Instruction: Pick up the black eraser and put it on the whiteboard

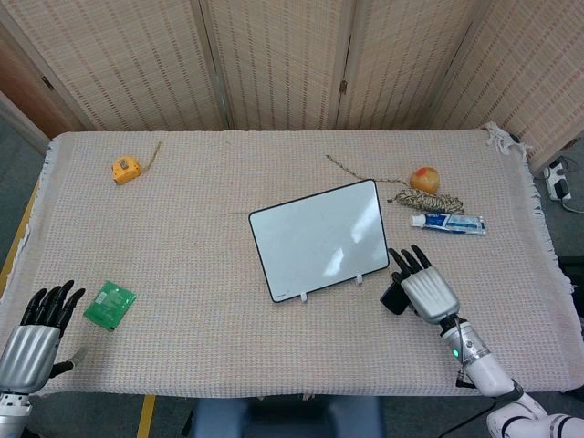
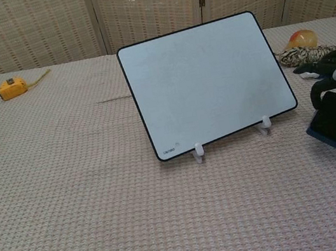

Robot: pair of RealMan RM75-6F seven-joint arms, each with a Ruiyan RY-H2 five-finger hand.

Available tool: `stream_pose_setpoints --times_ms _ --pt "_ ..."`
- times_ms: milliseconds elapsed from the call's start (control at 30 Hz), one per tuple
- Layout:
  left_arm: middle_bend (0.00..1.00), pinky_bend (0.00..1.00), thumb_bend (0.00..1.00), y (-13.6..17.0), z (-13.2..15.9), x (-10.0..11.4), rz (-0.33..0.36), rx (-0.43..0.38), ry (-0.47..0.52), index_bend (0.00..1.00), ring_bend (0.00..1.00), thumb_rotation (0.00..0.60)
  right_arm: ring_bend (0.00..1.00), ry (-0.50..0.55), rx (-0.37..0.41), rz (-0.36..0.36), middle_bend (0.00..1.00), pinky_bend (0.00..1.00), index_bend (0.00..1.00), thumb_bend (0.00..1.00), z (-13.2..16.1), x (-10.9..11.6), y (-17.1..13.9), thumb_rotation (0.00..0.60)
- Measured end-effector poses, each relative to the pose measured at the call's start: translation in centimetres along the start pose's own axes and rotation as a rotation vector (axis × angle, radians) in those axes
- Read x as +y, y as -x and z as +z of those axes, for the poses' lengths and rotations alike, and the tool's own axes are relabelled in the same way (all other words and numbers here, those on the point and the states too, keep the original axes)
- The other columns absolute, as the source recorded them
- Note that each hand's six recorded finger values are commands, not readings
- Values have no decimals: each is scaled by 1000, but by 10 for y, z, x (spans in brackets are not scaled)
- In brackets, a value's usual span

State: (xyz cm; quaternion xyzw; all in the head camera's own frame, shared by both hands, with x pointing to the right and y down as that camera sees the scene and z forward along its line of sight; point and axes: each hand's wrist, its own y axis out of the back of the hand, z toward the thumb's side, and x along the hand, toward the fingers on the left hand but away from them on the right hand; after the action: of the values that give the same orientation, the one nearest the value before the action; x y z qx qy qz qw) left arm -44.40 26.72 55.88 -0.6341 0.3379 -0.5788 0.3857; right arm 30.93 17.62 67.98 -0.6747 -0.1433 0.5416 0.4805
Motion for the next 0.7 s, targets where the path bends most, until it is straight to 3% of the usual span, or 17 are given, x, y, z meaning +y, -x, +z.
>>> stream_pose_setpoints --times_ms 133,333,700 --pt "14 0 237 1 1 0 3 -2 -3 0 0 600 28 26 1 -134 38 0 613 314 13 21 11 600" --pt "14 0 237 1 1 1 5 -4 2 0 0 600 28 -2 -22 -249 40 0 613 314 28 35 36 600" --pt "14 0 237 0 -1 0 -11 -7 19 0 0 600 34 -59 -65 -359 42 0 593 313 45 48 86 600"
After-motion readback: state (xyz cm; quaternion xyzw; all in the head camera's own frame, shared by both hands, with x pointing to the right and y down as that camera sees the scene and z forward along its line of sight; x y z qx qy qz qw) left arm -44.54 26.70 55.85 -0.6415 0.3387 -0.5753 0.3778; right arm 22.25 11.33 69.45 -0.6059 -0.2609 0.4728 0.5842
